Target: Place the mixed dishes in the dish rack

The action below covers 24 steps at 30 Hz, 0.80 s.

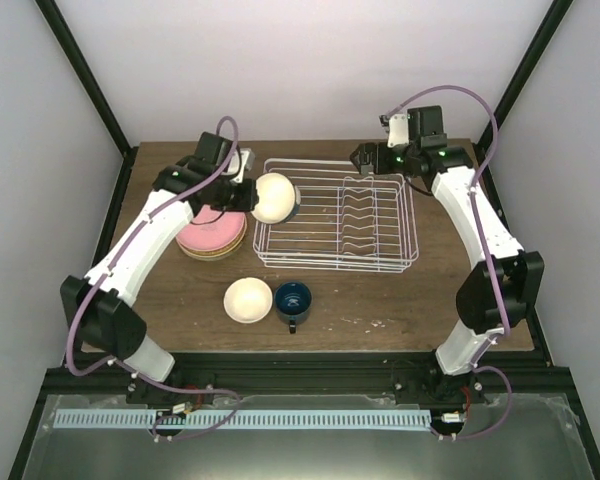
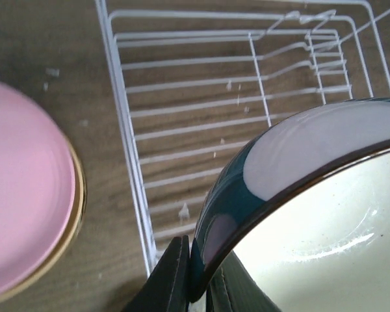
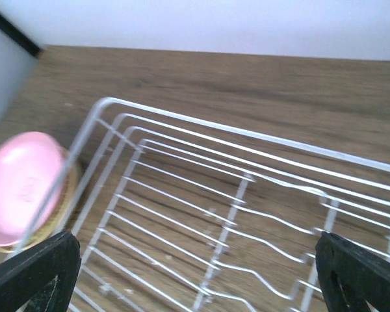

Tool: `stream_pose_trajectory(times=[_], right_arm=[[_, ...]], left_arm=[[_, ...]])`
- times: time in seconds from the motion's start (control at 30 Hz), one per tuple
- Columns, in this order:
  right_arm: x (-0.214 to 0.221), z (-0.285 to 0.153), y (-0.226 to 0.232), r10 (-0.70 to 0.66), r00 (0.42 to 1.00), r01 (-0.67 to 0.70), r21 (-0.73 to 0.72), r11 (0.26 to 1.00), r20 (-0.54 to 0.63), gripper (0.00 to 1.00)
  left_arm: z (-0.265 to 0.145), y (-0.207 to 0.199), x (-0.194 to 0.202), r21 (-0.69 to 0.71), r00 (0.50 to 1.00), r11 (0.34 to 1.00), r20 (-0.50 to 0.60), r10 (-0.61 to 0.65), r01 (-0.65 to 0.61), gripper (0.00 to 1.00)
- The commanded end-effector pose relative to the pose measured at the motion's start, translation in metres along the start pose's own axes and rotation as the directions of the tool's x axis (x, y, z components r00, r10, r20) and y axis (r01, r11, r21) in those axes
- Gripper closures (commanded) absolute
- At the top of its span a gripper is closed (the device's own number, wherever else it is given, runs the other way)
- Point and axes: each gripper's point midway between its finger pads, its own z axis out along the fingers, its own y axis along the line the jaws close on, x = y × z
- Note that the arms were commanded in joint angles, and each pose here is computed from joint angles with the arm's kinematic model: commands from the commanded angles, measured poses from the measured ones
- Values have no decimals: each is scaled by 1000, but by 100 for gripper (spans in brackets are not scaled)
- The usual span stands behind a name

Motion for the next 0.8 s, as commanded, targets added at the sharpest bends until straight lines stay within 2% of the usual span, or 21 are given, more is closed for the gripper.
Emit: stream_pose_trajectory(times=[0.0, 0.13, 0.3, 0.5, 0.77], right_arm=[[-10, -16, 54, 41, 998, -29, -276, 961, 40, 0], [-4, -17, 75, 81, 997, -71, -415, 907, 8, 0], [12, -18, 99, 109, 993, -116, -591, 798, -47, 0], [22, -9, 106, 119, 989, -145, -657, 740, -84, 0], [32, 4, 138, 79, 989, -147, -731, 666, -127, 0]], left_arm=[[0, -19, -52, 40, 988, 995, 133, 80, -86, 100], [15, -22, -60, 64, 988, 994, 131, 77, -86, 100], [29, -23, -63, 83, 988, 993, 137, 72, -84, 100], [44, -24, -62, 104, 989, 990, 127, 78, -92, 100], [59, -24, -57, 123, 992, 988, 100, 77, -89, 100]])
